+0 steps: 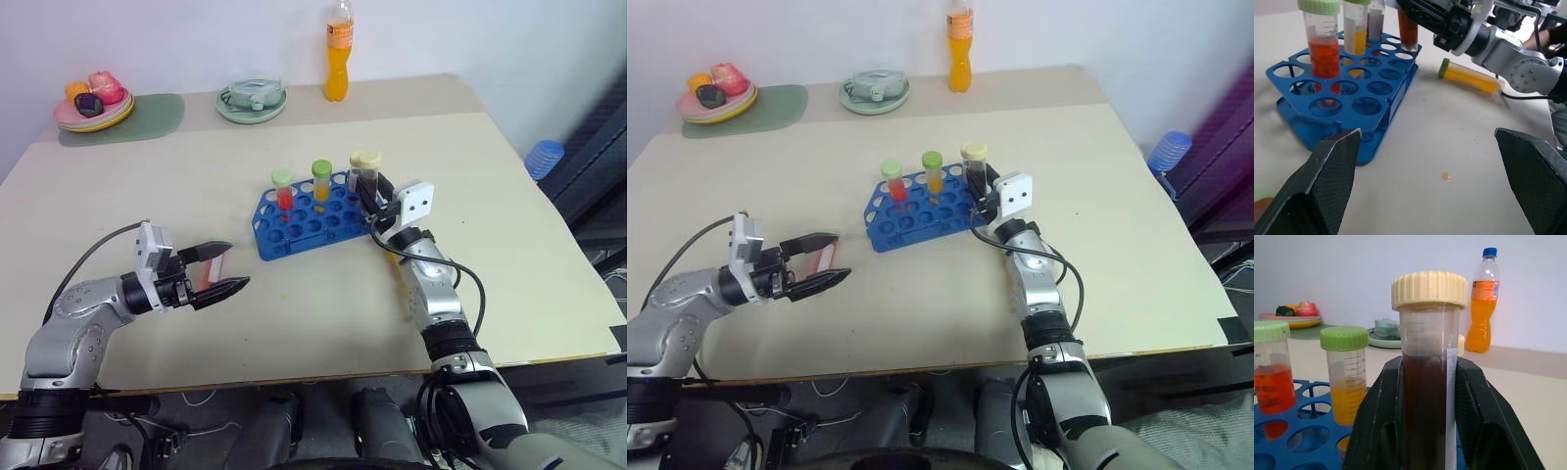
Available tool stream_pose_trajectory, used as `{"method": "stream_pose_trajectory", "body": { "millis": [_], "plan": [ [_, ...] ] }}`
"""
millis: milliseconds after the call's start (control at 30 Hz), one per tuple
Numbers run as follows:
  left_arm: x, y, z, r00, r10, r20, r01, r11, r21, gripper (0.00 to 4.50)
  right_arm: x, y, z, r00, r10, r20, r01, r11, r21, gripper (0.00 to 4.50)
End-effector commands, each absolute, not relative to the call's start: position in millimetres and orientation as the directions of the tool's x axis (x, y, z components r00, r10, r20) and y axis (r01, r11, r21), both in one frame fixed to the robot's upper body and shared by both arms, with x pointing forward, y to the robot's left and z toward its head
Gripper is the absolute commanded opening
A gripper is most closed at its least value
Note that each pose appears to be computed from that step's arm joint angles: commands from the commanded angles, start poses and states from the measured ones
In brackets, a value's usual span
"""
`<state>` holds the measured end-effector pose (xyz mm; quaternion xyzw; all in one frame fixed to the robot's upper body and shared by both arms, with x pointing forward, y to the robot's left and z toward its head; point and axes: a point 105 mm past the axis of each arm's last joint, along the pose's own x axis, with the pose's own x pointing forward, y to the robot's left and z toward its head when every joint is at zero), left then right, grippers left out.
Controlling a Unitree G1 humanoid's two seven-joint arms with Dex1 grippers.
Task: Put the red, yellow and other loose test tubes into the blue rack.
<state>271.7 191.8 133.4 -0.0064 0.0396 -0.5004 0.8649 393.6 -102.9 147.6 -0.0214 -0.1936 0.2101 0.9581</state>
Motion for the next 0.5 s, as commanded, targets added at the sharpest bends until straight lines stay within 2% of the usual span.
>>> {"method": "stream_pose_trajectory", "body": {
  "millis": [33,233,267,500],
  "plan": [
    [267.1,192.3,144.1,0.497,-0.868,-0.023,0.868,0.497,-0.01,4.5,392.1,-98.0,147.4,0.823,0.421,0.381,-0.428,0.901,-0.069,1.25],
    [267.1,193.2,145.4,0.5,-0.866,-0.025,0.866,0.5,-0.012,4.5,389.3,-104.2,150.8,0.822,0.399,0.406,-0.375,0.916,-0.142,4.3],
    [267.5,193.0,145.9,0.499,-0.866,-0.025,0.866,0.5,-0.011,4.5,388.5,-104.4,150.5,0.82,0.404,0.404,-0.376,0.914,-0.151,4.45],
    [270.7,194.2,142.2,0.496,-0.868,-0.024,0.868,0.497,-0.019,4.5,379.1,-119.3,161.9,0.806,0.406,0.431,-0.359,0.914,-0.191,4.45]
  ]
}}
